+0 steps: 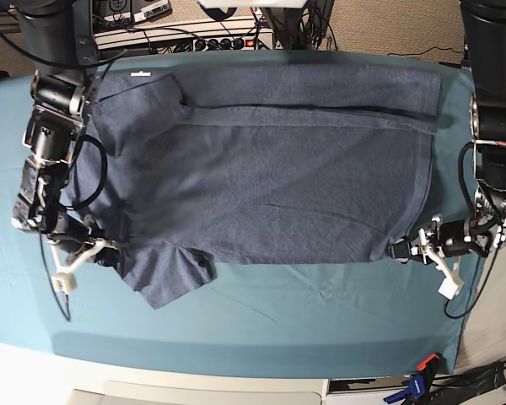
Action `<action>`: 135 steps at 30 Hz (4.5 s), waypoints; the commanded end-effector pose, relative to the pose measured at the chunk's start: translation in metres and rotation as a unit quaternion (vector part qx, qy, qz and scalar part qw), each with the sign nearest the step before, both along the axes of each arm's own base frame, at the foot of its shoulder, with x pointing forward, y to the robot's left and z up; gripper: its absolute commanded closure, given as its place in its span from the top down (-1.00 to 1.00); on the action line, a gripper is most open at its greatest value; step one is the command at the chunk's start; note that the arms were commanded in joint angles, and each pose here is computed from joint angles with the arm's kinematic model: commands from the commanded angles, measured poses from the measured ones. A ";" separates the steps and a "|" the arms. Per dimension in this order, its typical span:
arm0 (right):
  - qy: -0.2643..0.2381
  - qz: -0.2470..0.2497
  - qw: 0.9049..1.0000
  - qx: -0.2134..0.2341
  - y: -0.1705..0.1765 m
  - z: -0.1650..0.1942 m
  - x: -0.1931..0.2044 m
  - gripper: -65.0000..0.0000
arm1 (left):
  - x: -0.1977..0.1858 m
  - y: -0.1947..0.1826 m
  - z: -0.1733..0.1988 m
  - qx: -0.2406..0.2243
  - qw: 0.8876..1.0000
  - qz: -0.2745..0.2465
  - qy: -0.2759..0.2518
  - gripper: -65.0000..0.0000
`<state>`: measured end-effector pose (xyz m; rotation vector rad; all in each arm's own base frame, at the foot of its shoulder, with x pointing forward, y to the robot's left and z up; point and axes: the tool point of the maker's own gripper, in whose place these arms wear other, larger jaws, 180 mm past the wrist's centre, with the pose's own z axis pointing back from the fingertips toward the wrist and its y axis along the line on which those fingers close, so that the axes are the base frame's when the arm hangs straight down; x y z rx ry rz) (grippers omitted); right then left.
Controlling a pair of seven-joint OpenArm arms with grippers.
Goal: Fold the T-shirt properly
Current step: 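Lift the hem with both grippers and fold it onto the collar edge, then lower the folded hem and press it along the collar edge with both grippers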
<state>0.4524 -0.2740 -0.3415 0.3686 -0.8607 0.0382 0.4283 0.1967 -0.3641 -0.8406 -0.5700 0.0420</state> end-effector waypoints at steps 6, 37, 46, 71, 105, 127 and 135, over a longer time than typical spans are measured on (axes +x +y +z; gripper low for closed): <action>0.006 -0.005 1.000 0.008 -0.024 -0.001 -0.032 -1.00 | -0.004 0.027 0.021 -0.039 0.999 0.025 -0.013 -1.00; -0.021 0.018 0.994 -0.108 -0.051 0.019 -0.130 -1.00 | -0.072 0.056 -0.010 0.015 0.999 -0.026 0.044 -1.00; 0.013 0.023 0.994 -0.102 -0.049 -0.002 -0.154 -1.00 | -0.095 0.051 -0.015 0.038 0.996 -0.063 0.039 -1.00; 0.056 -0.004 0.995 -0.081 -0.079 0.005 -0.202 -1.00 | -0.127 0.070 -0.003 0.099 0.988 -0.115 0.032 -1.00; 0.087 0.004 0.983 -0.161 -0.094 0.011 -0.231 -1.00 | -0.146 0.081 0.004 0.133 0.980 -0.145 0.035 -1.00; 0.085 -0.034 0.989 -0.120 -0.107 0.020 -0.258 -1.00 | -0.169 0.071 -0.001 0.138 0.974 -0.176 0.043 -1.00; 0.087 -0.021 0.995 -0.035 -0.076 0.014 -0.264 -0.29 | -0.168 0.071 -0.001 0.138 0.974 -0.176 0.041 -1.00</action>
